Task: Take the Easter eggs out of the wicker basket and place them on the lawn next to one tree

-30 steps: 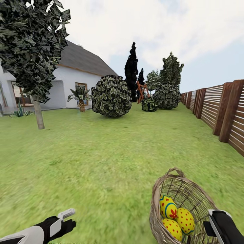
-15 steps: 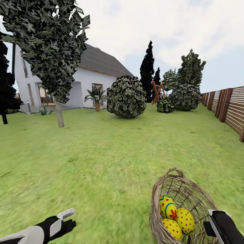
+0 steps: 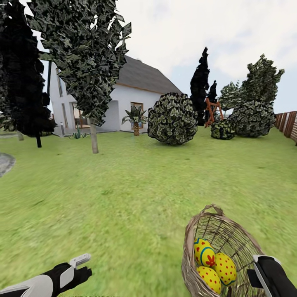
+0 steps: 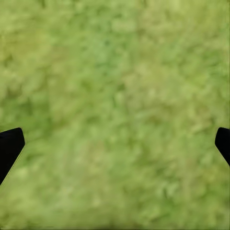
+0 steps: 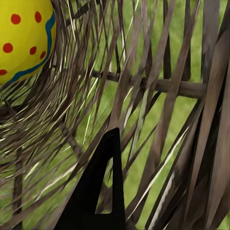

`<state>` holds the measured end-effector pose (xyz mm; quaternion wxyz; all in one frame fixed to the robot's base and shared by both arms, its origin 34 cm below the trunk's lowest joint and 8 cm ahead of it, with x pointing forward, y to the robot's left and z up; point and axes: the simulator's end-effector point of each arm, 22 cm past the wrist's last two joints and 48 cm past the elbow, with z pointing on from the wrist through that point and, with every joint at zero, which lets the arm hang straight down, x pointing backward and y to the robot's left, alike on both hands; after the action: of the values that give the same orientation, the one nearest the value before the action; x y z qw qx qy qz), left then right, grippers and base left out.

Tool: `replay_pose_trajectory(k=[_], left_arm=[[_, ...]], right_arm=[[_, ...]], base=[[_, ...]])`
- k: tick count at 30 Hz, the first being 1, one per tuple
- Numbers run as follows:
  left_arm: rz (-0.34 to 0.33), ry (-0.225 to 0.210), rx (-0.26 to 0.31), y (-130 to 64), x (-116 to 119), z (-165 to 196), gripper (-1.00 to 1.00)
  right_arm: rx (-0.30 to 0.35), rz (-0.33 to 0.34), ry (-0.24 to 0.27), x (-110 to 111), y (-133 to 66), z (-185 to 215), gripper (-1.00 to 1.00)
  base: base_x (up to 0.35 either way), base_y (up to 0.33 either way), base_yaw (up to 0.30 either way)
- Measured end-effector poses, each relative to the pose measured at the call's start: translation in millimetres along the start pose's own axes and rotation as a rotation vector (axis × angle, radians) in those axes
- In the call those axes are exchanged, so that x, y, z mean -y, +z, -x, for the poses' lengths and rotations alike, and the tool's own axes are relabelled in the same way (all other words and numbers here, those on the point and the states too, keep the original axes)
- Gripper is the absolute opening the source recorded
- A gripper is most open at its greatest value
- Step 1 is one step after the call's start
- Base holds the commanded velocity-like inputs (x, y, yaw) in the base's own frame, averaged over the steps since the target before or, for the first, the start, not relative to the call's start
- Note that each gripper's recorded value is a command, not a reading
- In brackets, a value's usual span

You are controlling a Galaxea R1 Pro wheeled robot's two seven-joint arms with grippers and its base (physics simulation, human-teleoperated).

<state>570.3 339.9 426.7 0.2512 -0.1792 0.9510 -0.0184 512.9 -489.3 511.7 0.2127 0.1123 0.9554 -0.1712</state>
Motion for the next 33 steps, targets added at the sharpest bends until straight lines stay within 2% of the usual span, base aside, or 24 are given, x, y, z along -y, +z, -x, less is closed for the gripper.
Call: replay_pose_trajectory(k=[11, 13, 16, 21, 33], left_arm=[[-0.001, 0.001, 0.001, -16.6, 4.7, 14.2, 1.0], [-0.033, 0.0, 0.001, -16.7, 11.5, 14.1, 1.0], [-0.083, -0.002, 0.004, -18.1, 17.2, 16.4, 1.0], [-0.075, -0.01, 0.012, -19.1, 3.6, 21.9, 1.0], [-0.074, -0.01, 0.013, -19.3, 2.5, 22.6, 1.0]], right_arm=[[0.0, 0.006, 0.006, 3.6, -16.6, 13.5, -1.0], [-0.001, -0.003, -0.001, 6.1, -16.5, 13.3, -1.0], [-0.001, -0.003, -0.001, 6.3, -16.8, 13.1, -1.0], [0.0, 0.001, 0.001, 4.8, -16.9, 13.4, -1.0], [-0.001, -0.001, -0.005, 3.3, -17.0, 12.8, -1.0]], base=[[0.0, 0.0, 0.245], [0.075, -0.073, 0.012], [0.26, -0.095, 0.002], [0.316, -0.007, 0.0], [0.32, 0.0, 0.028]])
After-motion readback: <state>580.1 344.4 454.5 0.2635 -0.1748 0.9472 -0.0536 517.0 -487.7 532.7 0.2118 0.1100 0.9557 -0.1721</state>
